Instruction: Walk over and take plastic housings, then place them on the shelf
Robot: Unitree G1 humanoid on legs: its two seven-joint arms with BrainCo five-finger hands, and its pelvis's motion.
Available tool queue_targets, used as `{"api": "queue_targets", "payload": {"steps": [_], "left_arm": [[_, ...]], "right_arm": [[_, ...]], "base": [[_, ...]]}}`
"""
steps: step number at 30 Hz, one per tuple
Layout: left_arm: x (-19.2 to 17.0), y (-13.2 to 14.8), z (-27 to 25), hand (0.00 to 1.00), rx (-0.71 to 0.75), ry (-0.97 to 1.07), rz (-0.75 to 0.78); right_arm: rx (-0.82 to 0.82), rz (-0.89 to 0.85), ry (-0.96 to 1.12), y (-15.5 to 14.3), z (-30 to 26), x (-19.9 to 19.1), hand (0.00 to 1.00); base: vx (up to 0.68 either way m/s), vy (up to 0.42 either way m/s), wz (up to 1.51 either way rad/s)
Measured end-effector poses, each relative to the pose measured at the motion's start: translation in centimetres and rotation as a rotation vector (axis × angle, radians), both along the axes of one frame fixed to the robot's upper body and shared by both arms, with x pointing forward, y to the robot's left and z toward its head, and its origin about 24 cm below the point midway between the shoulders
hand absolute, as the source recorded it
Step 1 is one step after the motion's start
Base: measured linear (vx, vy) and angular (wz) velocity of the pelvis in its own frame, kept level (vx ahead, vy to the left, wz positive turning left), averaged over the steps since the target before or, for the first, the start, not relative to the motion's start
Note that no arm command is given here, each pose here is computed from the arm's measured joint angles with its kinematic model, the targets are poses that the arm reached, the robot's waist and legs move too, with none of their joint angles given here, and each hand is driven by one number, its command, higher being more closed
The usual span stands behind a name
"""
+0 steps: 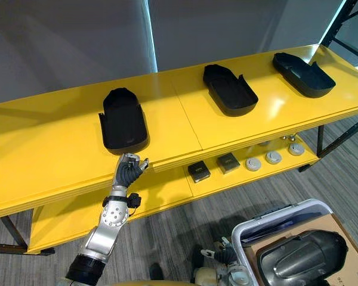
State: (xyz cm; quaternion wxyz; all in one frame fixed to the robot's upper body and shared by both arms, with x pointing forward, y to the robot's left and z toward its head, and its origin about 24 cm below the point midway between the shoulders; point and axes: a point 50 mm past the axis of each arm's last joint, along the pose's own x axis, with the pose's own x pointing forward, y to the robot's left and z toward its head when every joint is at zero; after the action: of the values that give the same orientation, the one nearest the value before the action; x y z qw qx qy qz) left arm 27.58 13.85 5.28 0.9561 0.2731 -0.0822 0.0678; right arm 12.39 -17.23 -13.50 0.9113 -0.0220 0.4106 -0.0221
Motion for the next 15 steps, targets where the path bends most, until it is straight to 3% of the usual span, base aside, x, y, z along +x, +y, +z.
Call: {"api": "queue_targets", "payload": {"steps": [15], "left_arm": [[3.4, 4.2, 0.7, 1.0, 0.077, 0.047, 0.156]], "right_arm": [[0.006, 0.004, -0.012, 0.2, 0.1, 0.5, 0.0]], "base": [[0.0, 0.007, -0.05]]}}
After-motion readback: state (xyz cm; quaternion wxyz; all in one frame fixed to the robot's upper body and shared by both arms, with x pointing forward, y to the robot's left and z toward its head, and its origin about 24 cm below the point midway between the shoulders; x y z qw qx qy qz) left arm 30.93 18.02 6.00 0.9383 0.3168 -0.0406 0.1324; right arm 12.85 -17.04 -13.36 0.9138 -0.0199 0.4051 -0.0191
